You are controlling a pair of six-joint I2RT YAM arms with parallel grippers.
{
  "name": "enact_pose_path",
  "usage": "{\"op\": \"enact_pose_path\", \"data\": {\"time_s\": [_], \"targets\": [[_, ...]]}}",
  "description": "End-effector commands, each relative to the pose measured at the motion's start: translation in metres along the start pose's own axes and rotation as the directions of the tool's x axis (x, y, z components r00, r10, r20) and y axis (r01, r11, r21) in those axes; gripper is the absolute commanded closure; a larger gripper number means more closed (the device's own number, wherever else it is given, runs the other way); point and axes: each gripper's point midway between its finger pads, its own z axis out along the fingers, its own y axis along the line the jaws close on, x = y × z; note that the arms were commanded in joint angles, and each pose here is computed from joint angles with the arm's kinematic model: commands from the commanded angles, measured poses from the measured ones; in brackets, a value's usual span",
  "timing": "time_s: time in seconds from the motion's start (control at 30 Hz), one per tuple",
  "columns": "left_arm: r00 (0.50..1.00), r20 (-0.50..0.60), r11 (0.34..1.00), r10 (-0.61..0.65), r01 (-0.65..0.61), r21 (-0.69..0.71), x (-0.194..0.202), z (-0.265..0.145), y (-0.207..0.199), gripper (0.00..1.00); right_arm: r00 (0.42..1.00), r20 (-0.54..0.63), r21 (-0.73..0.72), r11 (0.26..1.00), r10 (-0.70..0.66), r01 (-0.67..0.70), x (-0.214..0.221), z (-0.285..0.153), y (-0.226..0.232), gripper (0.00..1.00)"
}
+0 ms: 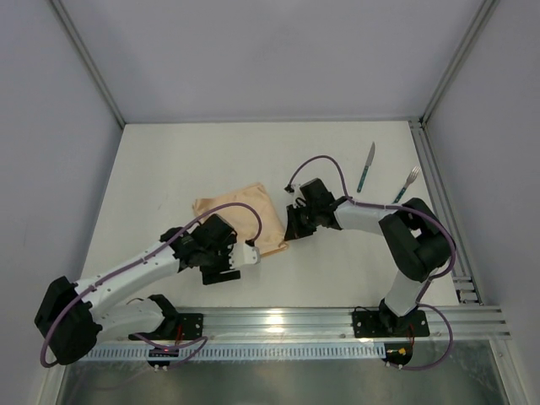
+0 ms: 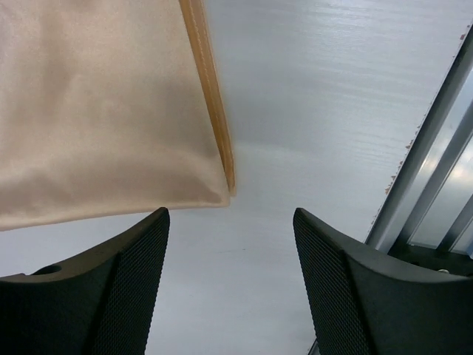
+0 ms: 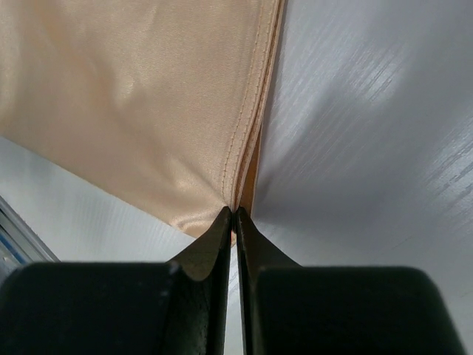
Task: Fold the napkin into a case and place the utensils inside
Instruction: Pick up the lower triangle-folded napkin from the center of the board.
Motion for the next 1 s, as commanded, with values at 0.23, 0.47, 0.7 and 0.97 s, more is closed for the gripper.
{"op": "enact_pose_path", "data": {"time_s": [0.23, 0.47, 0.7, 0.97], "targets": [[0.993, -0.121, 1.000, -0.004, 0.002, -0.015, 0.018, 0.022, 0.007, 0.27, 0.999, -0.010, 0.009, 0.999, -0.047, 0.047, -0.002, -0.004, -0.002, 0.91], [0.982, -0.189, 0.999, 0.032, -0.034, -0.007, 0.031, 0.029, 0.009, 0.26, 0.998, -0.016, 0.005, 0.999, -0.054, 0.054, -0.007, -0.005, 0.000, 0.91], [0.978, -0.204, 0.999, 0.043, -0.045, -0.007, 0.034, 0.039, 0.005, 0.27, 0.998, -0.005, 0.002, 0.998, -0.056, 0.056, -0.008, -0.007, 0.001, 0.91], [0.973, -0.227, 0.995, 0.046, -0.064, -0.072, 0.038, 0.046, 0.018, 0.33, 0.998, -0.003, -0.010, 0.998, -0.055, 0.055, -0.008, -0.008, 0.003, 0.91]]}}
